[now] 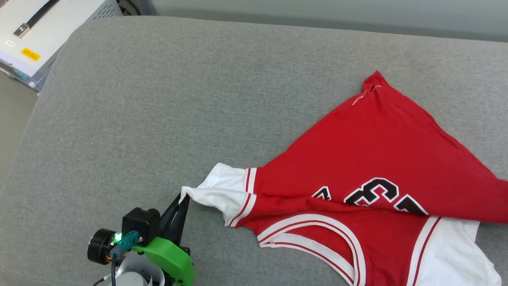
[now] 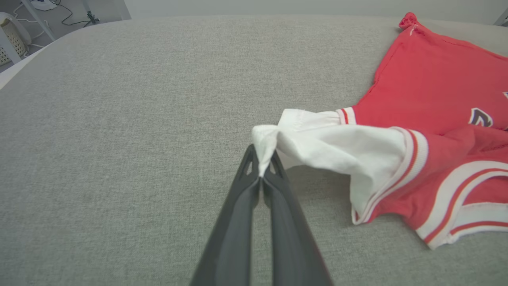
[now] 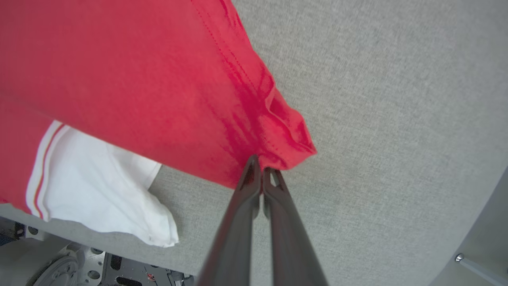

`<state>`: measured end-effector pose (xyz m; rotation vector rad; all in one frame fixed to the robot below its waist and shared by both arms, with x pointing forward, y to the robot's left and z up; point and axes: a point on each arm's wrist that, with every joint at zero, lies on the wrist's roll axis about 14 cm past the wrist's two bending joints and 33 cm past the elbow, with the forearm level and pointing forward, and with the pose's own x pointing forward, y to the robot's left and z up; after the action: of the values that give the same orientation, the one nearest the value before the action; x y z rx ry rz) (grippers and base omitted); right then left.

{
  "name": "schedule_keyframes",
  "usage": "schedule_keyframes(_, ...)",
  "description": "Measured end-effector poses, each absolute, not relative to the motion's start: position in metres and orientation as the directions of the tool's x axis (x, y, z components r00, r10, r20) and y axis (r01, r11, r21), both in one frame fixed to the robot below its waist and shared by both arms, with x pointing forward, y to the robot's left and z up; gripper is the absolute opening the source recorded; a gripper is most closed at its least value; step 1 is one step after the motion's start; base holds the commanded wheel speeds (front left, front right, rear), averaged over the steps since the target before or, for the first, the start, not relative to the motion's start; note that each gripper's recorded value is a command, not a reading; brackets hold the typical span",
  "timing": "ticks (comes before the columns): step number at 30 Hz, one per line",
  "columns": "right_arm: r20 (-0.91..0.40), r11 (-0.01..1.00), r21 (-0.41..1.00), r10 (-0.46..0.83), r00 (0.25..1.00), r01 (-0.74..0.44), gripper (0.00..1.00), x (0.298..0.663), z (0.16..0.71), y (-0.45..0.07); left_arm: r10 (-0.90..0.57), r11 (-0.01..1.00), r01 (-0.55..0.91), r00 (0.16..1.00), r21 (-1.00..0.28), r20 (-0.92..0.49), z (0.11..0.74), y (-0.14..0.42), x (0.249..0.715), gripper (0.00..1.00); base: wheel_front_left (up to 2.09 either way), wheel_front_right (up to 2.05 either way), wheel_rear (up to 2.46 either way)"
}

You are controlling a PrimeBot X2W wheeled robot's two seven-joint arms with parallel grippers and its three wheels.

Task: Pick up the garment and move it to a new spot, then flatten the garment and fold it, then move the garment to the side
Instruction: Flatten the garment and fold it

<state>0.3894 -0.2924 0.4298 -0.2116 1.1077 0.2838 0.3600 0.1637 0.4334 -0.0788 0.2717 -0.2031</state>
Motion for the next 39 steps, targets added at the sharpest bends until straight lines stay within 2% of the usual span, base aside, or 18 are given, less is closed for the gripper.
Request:
schedule_keyframes(3,-0.914,0.96,0.016,0.127,0.384,-0.281,0.0,0.357,0.415,-0.296,-0.227,0.973,0.208,0.943,-0.102,-0.244,0.438,0.159,0.361,0.0,0.0,0.0,0.0)
schedule_keyframes(9,-0.957,0.975,0.082,0.136,0.258,-0.208,0.0,0.289,0.379,-0.298,-0.25,0.967,0.232,0.939,-0.101,-0.235,0.442,0.152,0.364,0.0,0.0,0.0,0.0)
schedule_keyframes(13,-0.967,0.979,0.125,0.156,0.201,-0.16,0.0,0.263,0.361,-0.293,-0.245,0.969,0.227,0.938,-0.1,-0.246,0.439,0.153,0.364,0.0,0.0,0.0,0.0)
schedule_keyframes(17,-0.963,0.98,0.146,0.171,0.208,-0.132,0.0,0.259,0.356,-0.289,-0.24,0.97,0.222,0.936,-0.099,-0.257,0.436,0.153,0.363,0.0,0.0,0.0,0.0)
schedule_keyframes(19,-0.955,0.983,0.146,0.17,0.242,-0.114,0.02,0.263,0.358,-0.289,-0.238,0.971,0.22,0.936,-0.097,-0.257,0.436,0.153,0.364,0.0,0.0,0.0,0.0)
schedule_keyframes(20,-0.951,0.983,0.148,0.171,0.257,-0.106,1.0,0.265,0.359,-0.289,-0.239,0.97,0.221,0.936,-0.096,-0.257,0.436,0.153,0.364,0.0,0.0,0.0,0.0)
schedule_keyframes(22,-0.937,0.984,0.154,0.174,0.304,-0.088,1.0,0.272,0.364,-0.289,-0.242,0.97,0.225,0.937,-0.095,-0.253,0.437,0.152,0.364,0.0,0.0,0.0,0.0)
schedule_keyframes(24,-0.907,0.984,0.16,0.18,0.382,-0.084,1.0,0.287,0.375,-0.287,-0.243,0.97,0.227,0.938,-0.093,-0.249,0.439,0.151,0.363,0.0,0.0,0.0,0.0)
schedule_keyframes(30,-0.728,0.986,0.132,0.168,0.664,-0.105,1.0,0.355,0.441,-0.291,-0.245,0.969,0.229,0.936,-0.092,-0.251,0.442,0.151,0.36,0.0,0.0,0.0,0.0)
schedule_keyframes(32,-0.662,0.986,0.109,0.164,0.732,-0.123,1.0,0.374,0.465,-0.291,-0.246,0.969,0.23,0.936,-0.092,-0.253,0.443,0.151,0.358,0.0,0.0,0.0,0.0)
schedule_keyframes(36,-0.55,0.984,0.066,0.176,0.816,-0.168,1.0,0.406,0.505,-0.283,-0.249,0.968,0.234,0.934,-0.09,-0.257,0.443,0.15,0.356,0.0,0.0,0.0,0.0)
schedule_keyframes(39,-0.488,0.978,0.034,0.198,0.85,-0.208,1.0,0.428,0.529,-0.272,-0.25,0.968,0.235,0.933,-0.09,-0.257,0.443,0.15,0.358,0.0,0.0,0.0,0.0)
